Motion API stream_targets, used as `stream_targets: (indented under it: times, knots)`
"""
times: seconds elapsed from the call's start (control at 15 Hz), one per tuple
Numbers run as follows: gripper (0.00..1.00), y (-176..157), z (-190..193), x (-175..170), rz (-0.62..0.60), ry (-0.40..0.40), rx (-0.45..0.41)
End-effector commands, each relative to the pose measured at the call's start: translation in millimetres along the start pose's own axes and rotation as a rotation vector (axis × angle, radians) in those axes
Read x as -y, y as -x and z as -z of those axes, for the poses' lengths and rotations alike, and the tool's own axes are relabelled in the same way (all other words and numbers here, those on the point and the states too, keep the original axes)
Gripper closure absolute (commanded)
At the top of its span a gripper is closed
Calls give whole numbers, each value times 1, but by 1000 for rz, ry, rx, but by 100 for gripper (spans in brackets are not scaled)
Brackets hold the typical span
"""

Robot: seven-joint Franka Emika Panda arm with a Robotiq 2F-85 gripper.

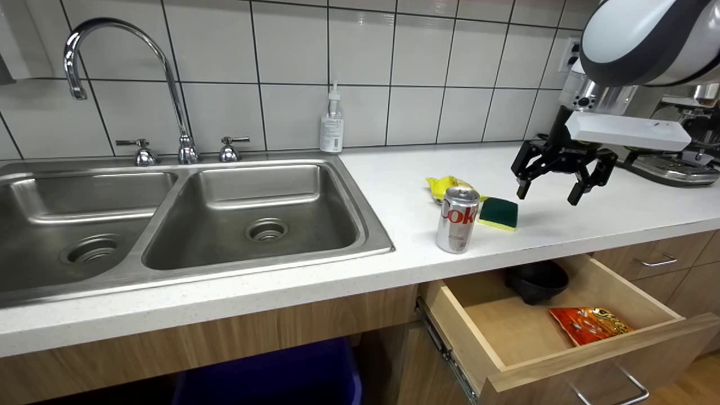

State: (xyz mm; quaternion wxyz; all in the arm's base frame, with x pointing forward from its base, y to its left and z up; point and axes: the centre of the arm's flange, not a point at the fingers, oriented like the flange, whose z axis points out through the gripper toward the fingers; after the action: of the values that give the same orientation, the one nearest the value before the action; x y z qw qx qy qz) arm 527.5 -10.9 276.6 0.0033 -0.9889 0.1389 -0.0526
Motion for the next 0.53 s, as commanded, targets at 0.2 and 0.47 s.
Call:
stream_targets:
  times: [0.2,0.47]
  knots:
    - [0,-7,7,4,16,1,-31]
    - [0,-24,20,11,51,-16,-79]
